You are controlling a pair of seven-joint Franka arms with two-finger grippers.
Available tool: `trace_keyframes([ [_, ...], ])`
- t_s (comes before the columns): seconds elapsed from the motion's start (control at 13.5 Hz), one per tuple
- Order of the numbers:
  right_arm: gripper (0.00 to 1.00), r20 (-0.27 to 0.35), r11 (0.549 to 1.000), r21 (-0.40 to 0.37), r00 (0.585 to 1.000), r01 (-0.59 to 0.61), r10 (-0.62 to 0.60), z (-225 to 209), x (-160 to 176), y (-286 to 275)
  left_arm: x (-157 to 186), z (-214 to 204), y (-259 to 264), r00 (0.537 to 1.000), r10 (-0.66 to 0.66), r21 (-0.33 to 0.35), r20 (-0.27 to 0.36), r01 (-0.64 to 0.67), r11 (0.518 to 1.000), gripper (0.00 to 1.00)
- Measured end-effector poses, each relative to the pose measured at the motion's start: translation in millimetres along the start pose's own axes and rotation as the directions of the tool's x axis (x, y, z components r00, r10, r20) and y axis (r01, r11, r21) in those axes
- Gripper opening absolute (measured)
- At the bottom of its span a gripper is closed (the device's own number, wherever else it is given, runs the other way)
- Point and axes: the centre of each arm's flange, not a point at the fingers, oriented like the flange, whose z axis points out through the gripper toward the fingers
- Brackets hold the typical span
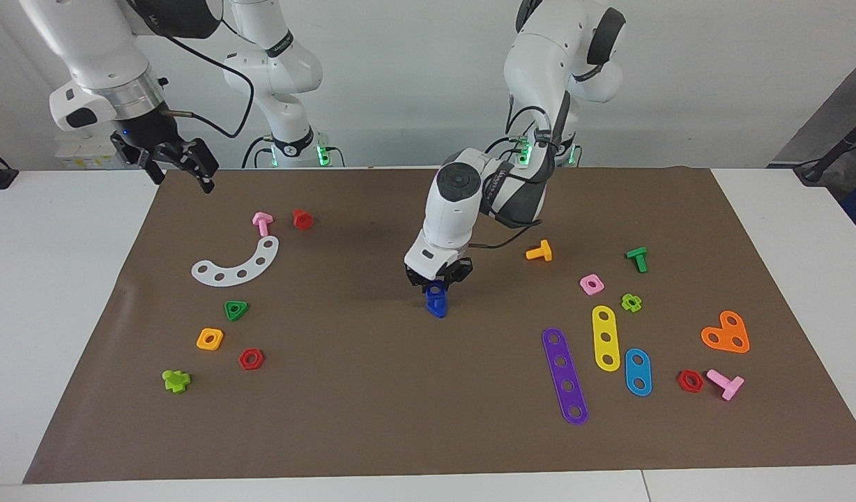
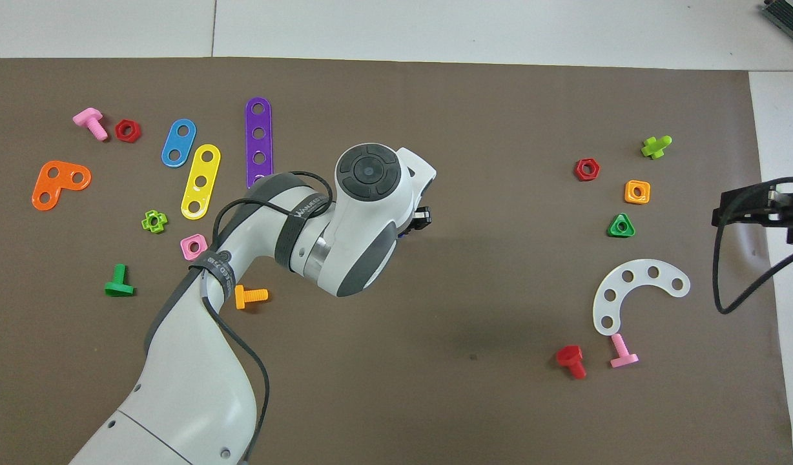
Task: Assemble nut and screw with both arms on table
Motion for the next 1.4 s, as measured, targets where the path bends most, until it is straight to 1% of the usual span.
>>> trace_keyframes([
  [0.89, 1.0, 0.0, 1.0, 0.0, 1.0, 0.0, 0.0, 0, 0, 0, 0, 1, 1, 1.0, 0.006, 0.009, -0.004, -0.006, 1.0, 0.47],
  [1.4, 1.0, 0.0, 1.0, 0.0, 1.0, 0.0, 0.0, 0, 0, 0, 11, -1, 5, 0.999, -0.035, 0.034, 0.023, 0.035, 0.999, 0.47],
])
